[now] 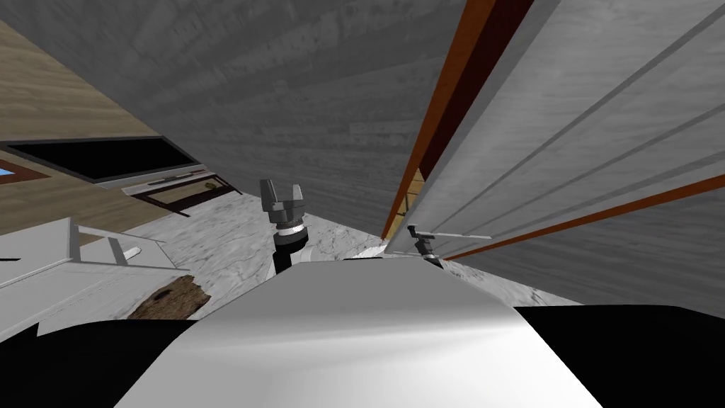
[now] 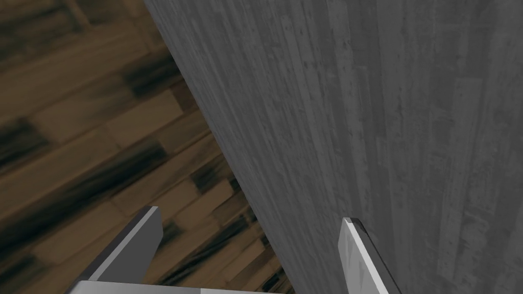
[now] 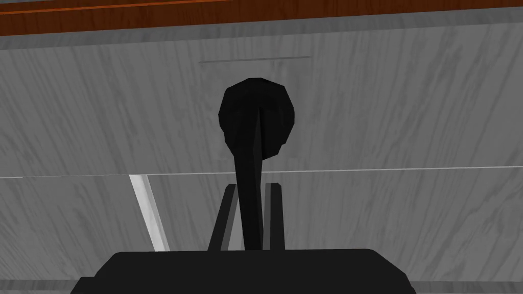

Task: Pull the door open

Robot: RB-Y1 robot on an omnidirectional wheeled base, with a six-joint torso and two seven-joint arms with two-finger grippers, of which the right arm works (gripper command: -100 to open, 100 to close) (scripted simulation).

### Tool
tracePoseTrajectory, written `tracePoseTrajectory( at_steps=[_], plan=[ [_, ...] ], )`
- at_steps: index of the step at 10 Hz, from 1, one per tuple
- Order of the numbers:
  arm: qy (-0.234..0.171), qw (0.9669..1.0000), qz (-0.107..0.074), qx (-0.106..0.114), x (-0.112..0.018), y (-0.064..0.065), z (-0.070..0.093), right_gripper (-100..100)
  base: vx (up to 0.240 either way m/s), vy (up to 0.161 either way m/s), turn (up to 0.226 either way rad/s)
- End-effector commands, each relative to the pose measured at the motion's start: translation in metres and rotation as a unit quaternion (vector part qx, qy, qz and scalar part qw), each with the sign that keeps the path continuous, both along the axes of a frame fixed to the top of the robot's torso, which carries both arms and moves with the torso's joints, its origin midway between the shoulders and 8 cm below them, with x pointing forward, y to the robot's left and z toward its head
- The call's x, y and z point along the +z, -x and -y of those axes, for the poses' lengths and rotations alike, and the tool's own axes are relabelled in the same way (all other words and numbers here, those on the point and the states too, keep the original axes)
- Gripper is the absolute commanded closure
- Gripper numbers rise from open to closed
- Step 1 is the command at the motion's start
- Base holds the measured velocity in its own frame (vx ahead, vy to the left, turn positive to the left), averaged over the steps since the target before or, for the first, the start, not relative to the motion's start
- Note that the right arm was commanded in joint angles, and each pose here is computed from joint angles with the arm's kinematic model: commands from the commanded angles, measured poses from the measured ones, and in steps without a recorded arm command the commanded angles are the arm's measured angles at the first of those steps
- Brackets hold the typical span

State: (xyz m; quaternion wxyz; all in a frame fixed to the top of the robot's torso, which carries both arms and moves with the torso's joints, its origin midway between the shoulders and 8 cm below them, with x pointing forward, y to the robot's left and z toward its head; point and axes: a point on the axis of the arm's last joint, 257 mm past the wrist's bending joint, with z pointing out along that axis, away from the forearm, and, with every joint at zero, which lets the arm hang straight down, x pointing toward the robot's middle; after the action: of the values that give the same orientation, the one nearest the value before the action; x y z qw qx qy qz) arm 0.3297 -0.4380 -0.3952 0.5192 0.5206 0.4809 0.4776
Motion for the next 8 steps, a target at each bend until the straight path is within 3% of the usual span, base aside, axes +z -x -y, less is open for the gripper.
tracePoseTrajectory(
  at_steps=[1,8],
  plan=[
    [0.000,1.0000,0.000,0.006,0.000,0.013,0.001,100,-0.180,-0.052,0.128],
    [0.000,0.9997,0.002,0.024,0.002,0.046,0.004,100,-0.148,-0.038,0.115]
  ],
)
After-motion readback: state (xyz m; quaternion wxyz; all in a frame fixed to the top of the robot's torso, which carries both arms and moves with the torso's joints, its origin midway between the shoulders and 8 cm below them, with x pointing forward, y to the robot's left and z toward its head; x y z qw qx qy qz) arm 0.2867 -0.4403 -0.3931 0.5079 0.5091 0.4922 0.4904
